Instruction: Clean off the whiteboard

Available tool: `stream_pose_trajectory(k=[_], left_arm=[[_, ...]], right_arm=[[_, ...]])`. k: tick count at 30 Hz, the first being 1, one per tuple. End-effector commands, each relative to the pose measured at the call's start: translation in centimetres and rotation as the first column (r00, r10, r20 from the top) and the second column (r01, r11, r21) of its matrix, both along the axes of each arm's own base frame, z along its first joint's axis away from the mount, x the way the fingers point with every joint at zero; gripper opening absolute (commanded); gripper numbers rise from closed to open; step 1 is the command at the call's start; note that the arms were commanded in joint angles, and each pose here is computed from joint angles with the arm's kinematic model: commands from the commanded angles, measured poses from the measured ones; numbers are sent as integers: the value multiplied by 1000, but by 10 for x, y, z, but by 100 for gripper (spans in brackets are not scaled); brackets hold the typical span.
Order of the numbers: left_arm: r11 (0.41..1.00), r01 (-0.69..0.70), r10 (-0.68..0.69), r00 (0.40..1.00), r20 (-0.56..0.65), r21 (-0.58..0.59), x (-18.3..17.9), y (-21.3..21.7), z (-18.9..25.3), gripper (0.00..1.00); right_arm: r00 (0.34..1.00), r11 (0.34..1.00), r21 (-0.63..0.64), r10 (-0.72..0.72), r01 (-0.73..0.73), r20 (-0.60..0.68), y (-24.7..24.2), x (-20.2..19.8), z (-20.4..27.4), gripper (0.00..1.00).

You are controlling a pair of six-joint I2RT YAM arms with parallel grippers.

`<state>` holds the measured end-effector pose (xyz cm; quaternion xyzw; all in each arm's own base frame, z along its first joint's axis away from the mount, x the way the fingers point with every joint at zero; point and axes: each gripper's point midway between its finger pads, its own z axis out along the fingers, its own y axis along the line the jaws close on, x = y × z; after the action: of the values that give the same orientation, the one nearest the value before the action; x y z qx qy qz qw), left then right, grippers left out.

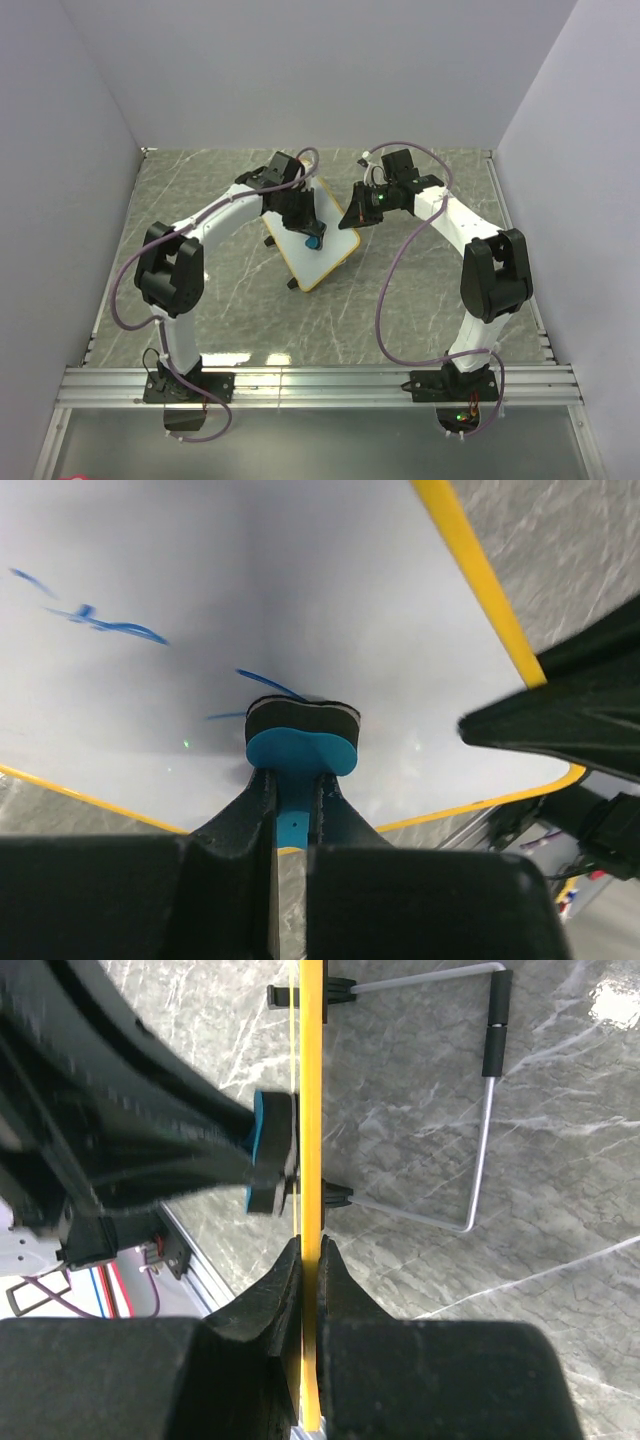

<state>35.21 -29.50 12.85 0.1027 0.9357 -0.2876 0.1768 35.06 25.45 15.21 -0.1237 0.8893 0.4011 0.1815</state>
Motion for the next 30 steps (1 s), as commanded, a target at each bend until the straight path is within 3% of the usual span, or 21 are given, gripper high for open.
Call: stream_pose_trajectory(k=[1, 6, 9, 14, 23, 26, 30], left_arm=[[993, -116, 116, 991, 68, -13, 50, 8, -18, 0], [973, -231, 230, 973, 34, 25, 69, 48, -50, 0], [973, -229, 229, 973, 2, 23, 63, 55, -64, 0], [988, -143, 147, 988, 51, -62, 48, 33, -39, 0], [976, 97, -78, 991, 106, -195, -13, -33, 8, 0], [972, 96, -72, 991, 116, -216, -20, -31, 13, 0], [981, 27, 1, 990, 140, -194, -1, -19, 14, 0]], right_arm=[[996, 996, -2, 84, -84, -30, 13, -23, -6, 0], [996, 996, -1, 88, -88, -36, 13, -24, -8, 0], [996, 996, 1, 85, -85, -37, 14, -23, -9, 0], [995, 996, 5, 88, -88, -39, 16, -21, -10, 0], [995, 996, 10, 92, -91, -40, 19, -15, -9, 0], [995, 996, 12, 93, -93, -39, 19, -14, -9, 0], [995, 996, 9, 93, -93, -41, 19, -14, -10, 0]])
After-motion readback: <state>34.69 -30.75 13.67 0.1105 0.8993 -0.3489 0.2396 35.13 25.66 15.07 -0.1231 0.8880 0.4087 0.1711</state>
